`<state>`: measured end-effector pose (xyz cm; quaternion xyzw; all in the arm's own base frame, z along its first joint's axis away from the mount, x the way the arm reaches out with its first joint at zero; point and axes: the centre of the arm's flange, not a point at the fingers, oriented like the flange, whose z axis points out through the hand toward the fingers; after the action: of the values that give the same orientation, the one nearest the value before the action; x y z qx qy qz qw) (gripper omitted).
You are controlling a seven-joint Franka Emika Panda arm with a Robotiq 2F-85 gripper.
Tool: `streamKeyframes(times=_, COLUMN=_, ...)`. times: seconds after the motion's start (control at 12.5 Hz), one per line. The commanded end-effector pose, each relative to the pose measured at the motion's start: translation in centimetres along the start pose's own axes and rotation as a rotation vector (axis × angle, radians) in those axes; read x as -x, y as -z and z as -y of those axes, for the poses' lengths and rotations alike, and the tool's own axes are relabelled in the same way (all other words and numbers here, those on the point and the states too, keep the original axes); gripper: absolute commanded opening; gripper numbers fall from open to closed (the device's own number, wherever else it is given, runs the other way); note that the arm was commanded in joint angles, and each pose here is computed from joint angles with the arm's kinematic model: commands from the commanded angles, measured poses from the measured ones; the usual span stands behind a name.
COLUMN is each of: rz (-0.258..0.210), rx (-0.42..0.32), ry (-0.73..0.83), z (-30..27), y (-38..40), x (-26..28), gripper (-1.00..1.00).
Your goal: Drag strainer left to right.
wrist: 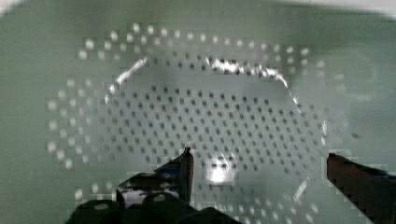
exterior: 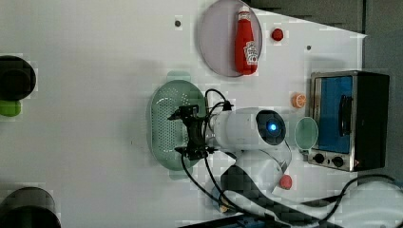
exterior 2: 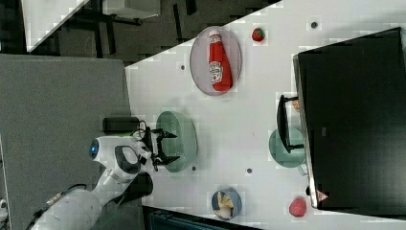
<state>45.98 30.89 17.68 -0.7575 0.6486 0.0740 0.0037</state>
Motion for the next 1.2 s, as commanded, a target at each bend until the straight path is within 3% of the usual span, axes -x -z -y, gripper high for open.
streamKeyframes(times=0.08, rz=0.001, rx=-0.023, ry=-0.074, z=0.7, y=-0.5, x=-1.0, gripper=1.0)
streamKeyframes(times=1.2, rz=-0.069, rx=-0.035, ry=-0.186, z=0.6, y=0.4, x=-10.0, gripper=1.0)
